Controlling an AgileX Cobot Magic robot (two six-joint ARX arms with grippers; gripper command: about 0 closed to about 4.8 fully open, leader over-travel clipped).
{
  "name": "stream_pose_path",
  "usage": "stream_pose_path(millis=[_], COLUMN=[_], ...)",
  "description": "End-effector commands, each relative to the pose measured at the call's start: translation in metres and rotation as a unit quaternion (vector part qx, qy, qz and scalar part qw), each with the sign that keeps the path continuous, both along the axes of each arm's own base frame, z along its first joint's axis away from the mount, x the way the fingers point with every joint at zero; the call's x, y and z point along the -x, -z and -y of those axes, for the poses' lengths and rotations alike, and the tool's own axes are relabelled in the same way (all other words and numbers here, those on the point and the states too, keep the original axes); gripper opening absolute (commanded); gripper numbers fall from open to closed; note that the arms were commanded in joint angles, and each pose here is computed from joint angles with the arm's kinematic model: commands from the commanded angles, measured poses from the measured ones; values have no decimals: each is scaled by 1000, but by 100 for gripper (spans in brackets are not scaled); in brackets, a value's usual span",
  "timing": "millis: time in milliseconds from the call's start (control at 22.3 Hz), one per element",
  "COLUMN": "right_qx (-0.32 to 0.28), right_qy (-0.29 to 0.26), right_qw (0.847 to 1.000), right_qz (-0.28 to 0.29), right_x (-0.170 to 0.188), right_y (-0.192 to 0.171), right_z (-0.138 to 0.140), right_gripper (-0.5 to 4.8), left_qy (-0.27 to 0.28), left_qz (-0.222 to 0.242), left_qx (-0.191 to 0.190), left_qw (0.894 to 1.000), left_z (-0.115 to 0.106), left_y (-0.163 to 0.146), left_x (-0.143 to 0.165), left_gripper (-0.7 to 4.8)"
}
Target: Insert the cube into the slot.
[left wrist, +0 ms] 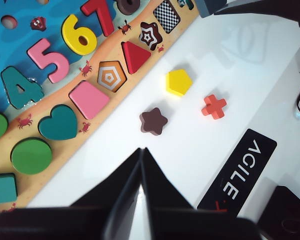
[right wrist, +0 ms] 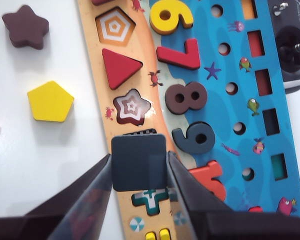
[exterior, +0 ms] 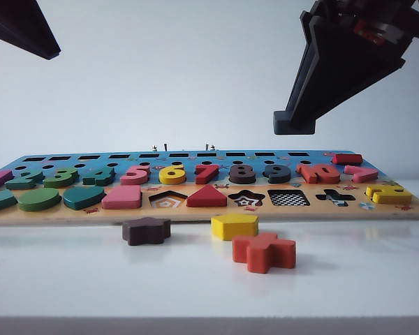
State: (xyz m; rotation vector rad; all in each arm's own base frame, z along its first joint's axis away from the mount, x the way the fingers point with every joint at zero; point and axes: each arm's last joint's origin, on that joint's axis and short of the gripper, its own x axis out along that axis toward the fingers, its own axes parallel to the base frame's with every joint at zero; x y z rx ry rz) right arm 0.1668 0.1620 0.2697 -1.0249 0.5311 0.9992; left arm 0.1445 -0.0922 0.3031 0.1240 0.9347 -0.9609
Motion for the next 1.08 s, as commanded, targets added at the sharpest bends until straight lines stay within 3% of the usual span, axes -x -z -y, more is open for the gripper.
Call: stream_pose_path(millis=[45,1078], right_qx=[-16,21], right_qy=[-12,-12], right_qw=[1000,999], right_qz=[10,-35], right_x=[-4,-38], right_y=[0,37], right_z=[2,-3], right_gripper=[102,99], left_qy=[1,1], left_qz=[8,10], left_qx=[7,8], left_qw=[1000,1000], left_z=[0,1], left_y=[-2,-3], left_x=[-1,-1], left_gripper=[17,17])
